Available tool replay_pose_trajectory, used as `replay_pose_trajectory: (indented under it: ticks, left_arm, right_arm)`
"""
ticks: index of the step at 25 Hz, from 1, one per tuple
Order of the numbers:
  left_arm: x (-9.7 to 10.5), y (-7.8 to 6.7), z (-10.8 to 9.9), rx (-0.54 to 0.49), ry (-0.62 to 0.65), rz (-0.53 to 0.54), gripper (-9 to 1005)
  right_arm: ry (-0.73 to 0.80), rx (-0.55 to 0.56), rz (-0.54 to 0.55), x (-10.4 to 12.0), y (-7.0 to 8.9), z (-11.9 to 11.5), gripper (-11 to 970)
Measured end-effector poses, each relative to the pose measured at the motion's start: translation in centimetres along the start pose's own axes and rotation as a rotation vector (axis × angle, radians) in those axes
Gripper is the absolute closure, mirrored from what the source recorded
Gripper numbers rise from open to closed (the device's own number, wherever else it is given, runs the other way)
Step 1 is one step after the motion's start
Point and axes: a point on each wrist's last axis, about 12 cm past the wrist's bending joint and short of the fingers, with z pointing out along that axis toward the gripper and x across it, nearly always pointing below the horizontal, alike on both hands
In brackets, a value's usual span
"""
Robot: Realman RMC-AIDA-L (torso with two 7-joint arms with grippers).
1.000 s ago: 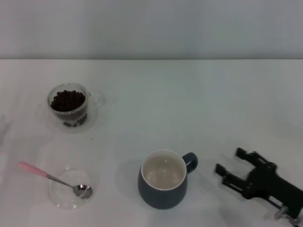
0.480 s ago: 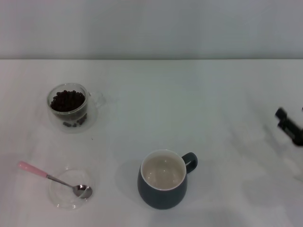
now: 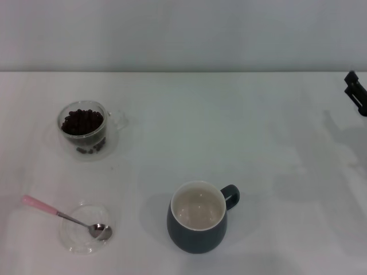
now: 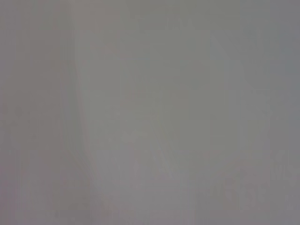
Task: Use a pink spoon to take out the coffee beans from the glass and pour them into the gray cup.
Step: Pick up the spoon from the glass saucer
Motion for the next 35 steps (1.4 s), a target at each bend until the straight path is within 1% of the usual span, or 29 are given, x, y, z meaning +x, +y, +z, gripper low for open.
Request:
replay_pose_trajectory:
  ticks: [2, 6, 9, 10, 11, 12, 13, 16, 18, 20, 23, 24, 25, 26, 29, 32, 35]
  left_arm:
    - [0.0, 0.0, 0.0, 0.010, 0.011, -0.015, 117]
    - [-0.1, 0.1, 0.0, 0.036, 0.044, -0.060, 118]
    - [-0.3, 0.7, -0.4, 0.049, 0.084, -0.123, 118]
    - [-0.3, 0.7, -0.4, 0.049, 0.084, -0.123, 118]
    - [-0.5, 0.9, -0.6, 0.054, 0.098, -0.146, 118]
    - [-1.0, 1.6, -1.0, 0.069, 0.144, -0.210, 118]
    - [-1.3, 2.0, -1.2, 0.078, 0.173, -0.243, 119]
    - [-2.1, 2.6, -1.5, 0.109, 0.256, -0.321, 119]
    - [-2.4, 2.6, -1.6, 0.135, 0.290, -0.341, 119]
    - [-2.4, 2.1, -1.6, 0.189, 0.338, -0.357, 119]
    - [-2.0, 1.6, -1.6, 0.221, 0.382, -0.371, 120]
    - [-1.6, 1.2, -1.6, 0.233, 0.404, -0.378, 120]
    - [-1.1, 0.6, -1.6, 0.258, 0.434, -0.383, 120]
    - [-1.1, 0.6, -1.6, 0.258, 0.434, -0.383, 120]
    - [-0.3, -0.4, -1.3, 0.295, 0.473, -0.386, 121]
    - [0.6, -1.1, -1.4, 0.306, 0.500, -0.392, 122]
    - [1.1, -1.5, -1.5, 0.308, 0.511, -0.395, 123]
  right_arm:
    - [0.000, 0.013, -0.002, -0.1, 0.0, 0.4, 86]
    - [-0.001, 0.013, -0.009, -0.1, 0.1, 0.6, 86]
    - [-0.003, 0.010, -0.007, -0.1, 0.2, 0.6, 86]
    - [-0.004, 0.007, -0.004, -0.1, 0.3, 0.6, 86]
    - [-0.005, 0.005, -0.002, -0.1, 0.4, 0.5, 86]
    - [-0.005, 0.003, 0.001, 0.0, 0.4, 0.5, 86]
    - [-0.003, 0.002, 0.003, 0.0, 0.4, 0.4, 86]
    - [0.010, 0.000, 0.006, 0.1, 0.4, 0.4, 86]
    - [0.013, -0.002, 0.004, 0.2, 0.4, 0.3, 86]
    - [0.018, -0.008, 0.003, 0.3, 0.5, 0.3, 86]
    - [0.019, -0.019, 0.004, 0.3, 0.7, 0.3, 87]
    - [0.017, -0.024, 0.007, 0.3, 0.8, 0.3, 87]
    - [0.015, -0.025, 0.009, 0.3, 0.9, 0.2, 87]
    - [0.015, -0.025, 0.013, 0.3, 0.9, 0.2, 87]
    - [0.015, -0.025, 0.024, 0.3, 0.9, 0.2, 87]
    - [0.013, -0.025, 0.035, 0.3, 0.9, 0.2, 87]
    - [0.008, -0.028, 0.035, 0.2, 1.0, 0.3, 87]
